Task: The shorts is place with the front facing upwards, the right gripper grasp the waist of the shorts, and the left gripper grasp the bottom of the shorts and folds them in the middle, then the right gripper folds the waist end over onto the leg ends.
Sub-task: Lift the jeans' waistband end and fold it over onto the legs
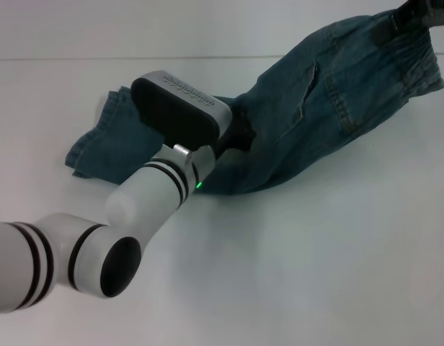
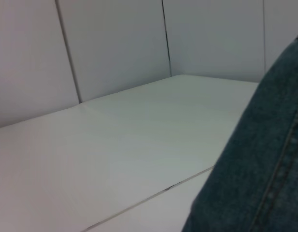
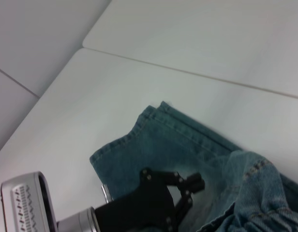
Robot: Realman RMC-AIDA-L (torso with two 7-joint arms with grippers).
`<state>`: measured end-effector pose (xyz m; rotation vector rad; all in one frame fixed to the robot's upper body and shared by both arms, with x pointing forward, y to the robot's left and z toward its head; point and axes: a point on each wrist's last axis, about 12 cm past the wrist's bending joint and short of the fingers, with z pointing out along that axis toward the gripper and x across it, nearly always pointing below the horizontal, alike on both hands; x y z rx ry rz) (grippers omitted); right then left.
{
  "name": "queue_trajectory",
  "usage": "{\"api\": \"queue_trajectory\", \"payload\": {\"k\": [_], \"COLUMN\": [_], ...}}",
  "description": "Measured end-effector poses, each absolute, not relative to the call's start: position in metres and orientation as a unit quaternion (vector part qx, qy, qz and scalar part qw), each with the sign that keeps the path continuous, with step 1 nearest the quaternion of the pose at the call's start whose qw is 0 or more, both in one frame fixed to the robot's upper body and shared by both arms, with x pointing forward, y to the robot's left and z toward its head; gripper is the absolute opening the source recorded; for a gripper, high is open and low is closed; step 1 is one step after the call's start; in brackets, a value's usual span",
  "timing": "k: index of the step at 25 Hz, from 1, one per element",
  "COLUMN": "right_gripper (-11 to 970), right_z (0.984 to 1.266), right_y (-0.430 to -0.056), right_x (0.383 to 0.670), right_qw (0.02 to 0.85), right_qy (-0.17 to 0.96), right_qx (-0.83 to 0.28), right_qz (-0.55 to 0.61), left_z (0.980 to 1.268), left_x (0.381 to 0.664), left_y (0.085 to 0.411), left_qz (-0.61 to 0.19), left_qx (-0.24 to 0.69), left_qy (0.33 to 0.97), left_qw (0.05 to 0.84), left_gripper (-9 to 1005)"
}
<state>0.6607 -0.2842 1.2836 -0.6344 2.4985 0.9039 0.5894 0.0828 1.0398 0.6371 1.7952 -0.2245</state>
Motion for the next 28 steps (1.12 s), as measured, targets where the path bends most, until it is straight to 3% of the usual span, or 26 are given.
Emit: {"api": "queue_trajectory", "payload": {"k": [28], "right_gripper": [64], "right_z": [1.301], "right_y": [-0.224], "right_x": [0.67], "right_qw": [0.214], "right_qy": [0.862], "right_qx": [-0.293], "right_qz": [0.352], "left_z": [1.054], "left_x": [0.549], "left_y": [0.019], "left_qz": [-0.21], "left_qx": [0.311], "left_qy": [0.744], "left_qw": [0.552], "left_gripper": [51]}}
